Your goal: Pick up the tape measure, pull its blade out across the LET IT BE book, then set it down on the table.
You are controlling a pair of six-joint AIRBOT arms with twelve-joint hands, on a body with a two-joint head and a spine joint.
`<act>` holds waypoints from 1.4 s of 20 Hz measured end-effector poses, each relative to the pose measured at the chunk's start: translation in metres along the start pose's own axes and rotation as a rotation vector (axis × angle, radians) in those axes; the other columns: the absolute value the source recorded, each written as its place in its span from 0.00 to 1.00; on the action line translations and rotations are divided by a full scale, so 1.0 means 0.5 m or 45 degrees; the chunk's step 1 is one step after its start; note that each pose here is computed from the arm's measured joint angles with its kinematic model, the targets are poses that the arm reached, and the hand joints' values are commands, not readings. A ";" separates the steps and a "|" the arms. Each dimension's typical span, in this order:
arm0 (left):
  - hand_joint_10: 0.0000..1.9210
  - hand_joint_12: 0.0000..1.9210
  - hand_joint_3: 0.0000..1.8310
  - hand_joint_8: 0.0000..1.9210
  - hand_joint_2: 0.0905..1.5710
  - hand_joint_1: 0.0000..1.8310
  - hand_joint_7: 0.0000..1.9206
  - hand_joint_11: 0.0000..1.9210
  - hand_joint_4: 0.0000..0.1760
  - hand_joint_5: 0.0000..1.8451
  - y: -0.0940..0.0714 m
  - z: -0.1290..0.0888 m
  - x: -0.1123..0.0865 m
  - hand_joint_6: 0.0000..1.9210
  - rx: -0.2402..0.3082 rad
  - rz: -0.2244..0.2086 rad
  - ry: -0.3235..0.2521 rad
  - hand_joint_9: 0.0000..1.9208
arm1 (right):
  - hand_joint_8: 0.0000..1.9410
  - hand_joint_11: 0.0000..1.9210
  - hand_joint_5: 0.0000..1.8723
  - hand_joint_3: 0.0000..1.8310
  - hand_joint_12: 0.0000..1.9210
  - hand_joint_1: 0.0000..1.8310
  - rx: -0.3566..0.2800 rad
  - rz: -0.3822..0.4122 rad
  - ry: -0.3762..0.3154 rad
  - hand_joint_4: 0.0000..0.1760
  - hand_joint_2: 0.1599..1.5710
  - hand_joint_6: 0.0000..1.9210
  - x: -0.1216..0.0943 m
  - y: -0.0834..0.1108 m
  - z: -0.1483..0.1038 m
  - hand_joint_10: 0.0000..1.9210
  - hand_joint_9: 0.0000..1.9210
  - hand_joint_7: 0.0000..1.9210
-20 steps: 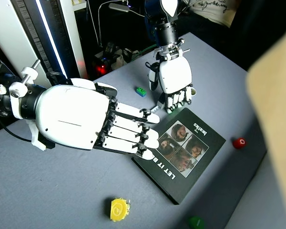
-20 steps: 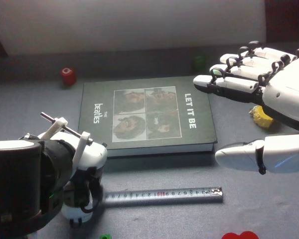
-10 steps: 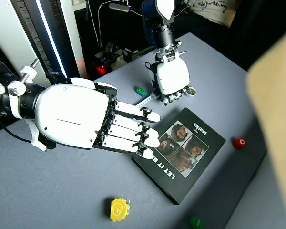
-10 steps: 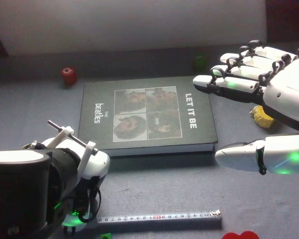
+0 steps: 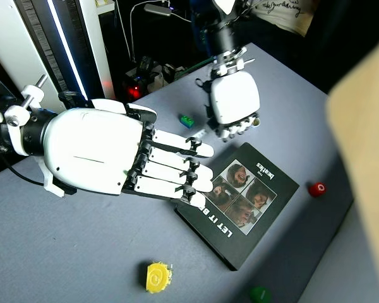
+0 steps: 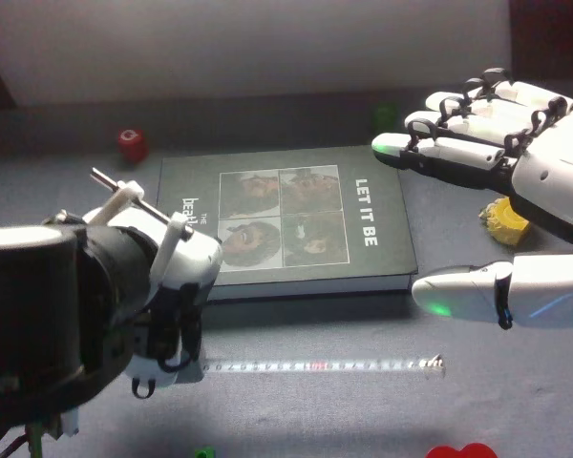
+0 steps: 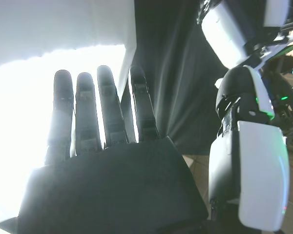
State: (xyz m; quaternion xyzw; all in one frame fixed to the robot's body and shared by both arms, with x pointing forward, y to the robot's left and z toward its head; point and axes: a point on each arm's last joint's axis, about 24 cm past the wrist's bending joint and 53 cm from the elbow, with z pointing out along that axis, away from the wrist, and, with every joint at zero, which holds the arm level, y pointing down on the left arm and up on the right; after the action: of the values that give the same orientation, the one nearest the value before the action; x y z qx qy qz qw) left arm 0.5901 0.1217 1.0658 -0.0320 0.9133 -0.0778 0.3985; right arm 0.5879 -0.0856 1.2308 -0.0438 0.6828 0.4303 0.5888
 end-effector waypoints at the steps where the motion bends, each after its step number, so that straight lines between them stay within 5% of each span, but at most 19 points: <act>1: 0.65 0.53 0.00 0.46 0.67 0.76 0.57 0.48 0.00 0.59 -0.004 -0.001 -0.009 0.30 0.007 0.004 -0.007 0.47 | 0.00 0.00 0.08 0.00 0.33 0.08 -0.004 -0.005 -0.007 0.68 0.60 0.00 -0.003 0.001 -0.001 0.00 0.06 0.08; 10: 0.65 0.53 0.00 0.47 0.67 0.76 0.56 0.47 0.00 0.59 -0.002 0.003 -0.163 0.30 0.024 -0.024 -0.209 0.48 | 0.00 0.00 0.08 0.00 0.29 0.12 -0.042 -0.011 -0.110 0.63 0.59 0.00 -0.019 0.011 -0.043 0.00 0.06 0.08; 11: 0.64 0.53 0.00 0.46 0.67 0.76 0.56 0.47 0.00 0.58 0.001 0.004 -0.179 0.30 0.026 -0.027 -0.226 0.48 | 0.00 0.00 0.09 0.00 0.33 0.20 -0.041 -0.014 -0.133 0.36 0.58 0.00 -0.016 0.005 -0.051 0.00 0.08 0.09; 12: 0.65 0.53 0.00 0.46 0.67 0.76 0.56 0.47 0.00 0.58 0.001 0.004 -0.193 0.30 0.029 -0.031 -0.242 0.48 | 0.00 0.00 0.09 0.00 0.33 0.23 -0.049 -0.026 -0.157 0.26 0.58 0.00 -0.013 0.006 -0.056 0.00 0.08 0.09; 17: 0.64 0.53 0.00 0.46 0.67 0.76 0.56 0.47 0.00 0.59 -0.022 -0.008 -0.240 0.31 0.083 0.022 -0.302 0.48 | 0.01 0.00 0.15 0.00 0.43 0.36 -0.128 -0.105 -0.370 0.01 0.58 0.01 -0.049 0.021 -0.045 0.01 0.12 0.14; 20: 0.65 0.53 0.00 0.46 0.67 0.76 0.56 0.47 0.00 0.58 -0.023 -0.011 -0.244 0.30 0.092 0.015 -0.304 0.48 | 0.01 0.00 0.20 0.00 0.49 0.44 -0.132 -0.139 -0.470 0.00 0.59 0.01 -0.080 0.017 -0.046 0.01 0.17 0.21; 28: 0.65 0.53 0.00 0.46 0.67 0.76 0.56 0.47 0.00 0.58 -0.028 -0.013 -0.256 0.31 0.116 0.032 -0.329 0.48 | 0.01 0.05 0.29 0.00 0.59 0.52 -0.078 -0.210 -0.459 0.00 0.64 0.01 -0.010 0.018 -0.029 0.02 0.28 0.32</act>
State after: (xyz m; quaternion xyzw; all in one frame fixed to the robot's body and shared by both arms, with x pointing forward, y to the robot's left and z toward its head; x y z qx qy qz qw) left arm 0.6721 0.1242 1.1649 -0.0123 0.8502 -0.1095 0.5148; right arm 0.5732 -0.0912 1.2388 -0.0397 0.5471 0.4021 0.7331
